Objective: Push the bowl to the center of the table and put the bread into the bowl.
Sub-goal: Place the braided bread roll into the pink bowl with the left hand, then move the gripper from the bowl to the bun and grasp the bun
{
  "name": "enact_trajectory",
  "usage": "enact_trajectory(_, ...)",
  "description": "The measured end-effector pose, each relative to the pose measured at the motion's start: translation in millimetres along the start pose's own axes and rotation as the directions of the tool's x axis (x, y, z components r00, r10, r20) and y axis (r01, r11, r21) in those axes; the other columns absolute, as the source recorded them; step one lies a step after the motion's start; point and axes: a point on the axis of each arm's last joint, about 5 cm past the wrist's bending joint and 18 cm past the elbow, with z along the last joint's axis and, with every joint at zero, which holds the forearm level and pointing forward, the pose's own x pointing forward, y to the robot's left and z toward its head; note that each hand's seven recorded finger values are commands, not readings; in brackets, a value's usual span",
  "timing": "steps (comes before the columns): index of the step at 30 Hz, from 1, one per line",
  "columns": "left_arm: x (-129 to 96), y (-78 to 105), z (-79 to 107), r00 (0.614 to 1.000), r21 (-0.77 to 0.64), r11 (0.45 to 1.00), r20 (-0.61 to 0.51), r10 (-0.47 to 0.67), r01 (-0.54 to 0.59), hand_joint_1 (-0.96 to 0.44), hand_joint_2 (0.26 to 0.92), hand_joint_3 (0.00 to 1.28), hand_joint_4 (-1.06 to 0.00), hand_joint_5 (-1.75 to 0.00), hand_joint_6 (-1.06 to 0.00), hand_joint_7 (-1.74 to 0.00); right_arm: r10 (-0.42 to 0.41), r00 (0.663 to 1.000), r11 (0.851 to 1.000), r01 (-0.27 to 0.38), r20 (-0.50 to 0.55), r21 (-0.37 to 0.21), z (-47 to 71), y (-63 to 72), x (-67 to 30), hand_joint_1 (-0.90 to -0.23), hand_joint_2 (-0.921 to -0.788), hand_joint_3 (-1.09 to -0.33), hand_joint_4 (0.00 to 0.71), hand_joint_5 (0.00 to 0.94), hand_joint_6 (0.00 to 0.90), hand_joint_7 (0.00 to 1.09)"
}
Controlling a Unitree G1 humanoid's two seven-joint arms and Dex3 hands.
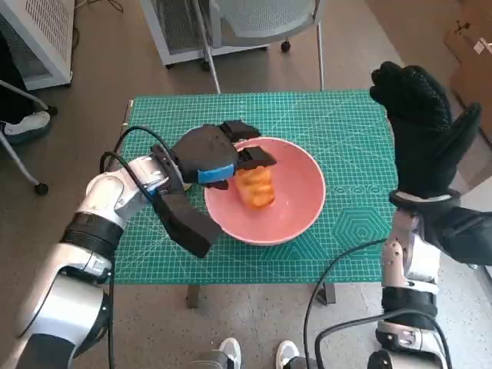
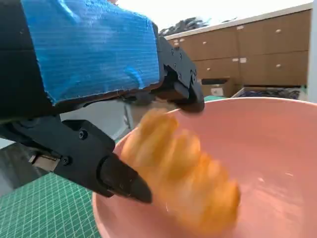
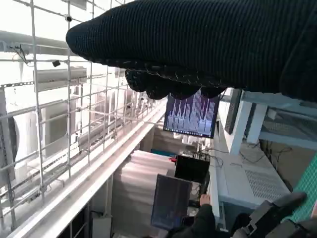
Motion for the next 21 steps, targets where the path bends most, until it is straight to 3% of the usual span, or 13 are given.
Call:
enact_trajectory(17, -8, -1.2, -5.1, 0.997, -0.022, 0.997, 0.012, 0.078, -0.078, -0.75, 0.921, 0.18, -0.01, 0.00, -0.17, -0.01, -0.005, 1.000, 1.000, 0.006, -0.012, 0.008, -2.9, 0.3, -1.6, -0.583, -0.921, -0.641, 0.405, 0.001, 0.427, 0.01)
enact_trajectory(21, -16, 0.9, -12.1, 0.995, -0.046, 0.994, -0.014, 0.097, -0.097, -0.74, 0.921, 0.14, -0.03, -0.01, -0.20, -0.03, -0.005, 1.000, 1.000, 0.005, -0.011, 0.013, -3.4, 1.3, -1.5, -0.584, -0.921, -0.640, 0.406, 0.001, 0.432, 0.01)
